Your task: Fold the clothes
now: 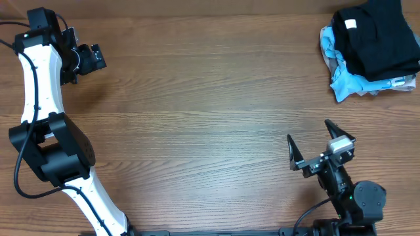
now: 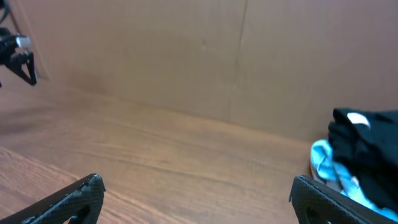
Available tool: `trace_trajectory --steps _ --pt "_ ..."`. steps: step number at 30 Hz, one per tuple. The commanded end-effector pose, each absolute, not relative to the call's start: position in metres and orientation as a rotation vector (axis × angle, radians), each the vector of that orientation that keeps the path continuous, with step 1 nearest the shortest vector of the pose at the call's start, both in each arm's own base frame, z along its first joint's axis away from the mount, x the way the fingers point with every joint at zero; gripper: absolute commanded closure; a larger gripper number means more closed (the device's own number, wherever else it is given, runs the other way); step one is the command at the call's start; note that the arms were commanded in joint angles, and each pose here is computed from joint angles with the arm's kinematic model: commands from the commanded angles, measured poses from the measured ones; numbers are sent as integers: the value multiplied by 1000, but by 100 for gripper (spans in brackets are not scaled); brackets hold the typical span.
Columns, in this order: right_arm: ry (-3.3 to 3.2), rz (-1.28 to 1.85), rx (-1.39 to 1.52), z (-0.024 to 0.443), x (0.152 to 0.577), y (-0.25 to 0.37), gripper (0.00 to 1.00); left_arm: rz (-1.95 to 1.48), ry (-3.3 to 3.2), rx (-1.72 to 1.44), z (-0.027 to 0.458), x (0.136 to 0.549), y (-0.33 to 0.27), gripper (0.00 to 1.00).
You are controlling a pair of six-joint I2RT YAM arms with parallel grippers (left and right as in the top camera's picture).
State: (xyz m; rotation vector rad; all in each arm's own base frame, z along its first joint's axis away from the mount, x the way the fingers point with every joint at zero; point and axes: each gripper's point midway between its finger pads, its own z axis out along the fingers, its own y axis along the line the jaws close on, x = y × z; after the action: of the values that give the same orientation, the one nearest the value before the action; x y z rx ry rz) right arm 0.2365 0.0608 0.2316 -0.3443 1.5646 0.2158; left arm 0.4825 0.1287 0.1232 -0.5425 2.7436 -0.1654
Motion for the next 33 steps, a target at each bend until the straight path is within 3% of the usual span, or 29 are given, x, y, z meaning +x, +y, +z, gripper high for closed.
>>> trace_trajectory --steps 1,15,23,33 --pt "1559 210 -331 218 235 59 0 -186 2748 -543 120 486 123 0" --pt "1511 161 -284 192 237 46 0 -186 2748 -543 120 486 123 0" --pt "1575 200 -42 175 244 23 0 -186 2748 -543 120 486 123 0" --pt "1582 178 -18 173 245 18 0 -186 2748 -543 120 486 123 0"
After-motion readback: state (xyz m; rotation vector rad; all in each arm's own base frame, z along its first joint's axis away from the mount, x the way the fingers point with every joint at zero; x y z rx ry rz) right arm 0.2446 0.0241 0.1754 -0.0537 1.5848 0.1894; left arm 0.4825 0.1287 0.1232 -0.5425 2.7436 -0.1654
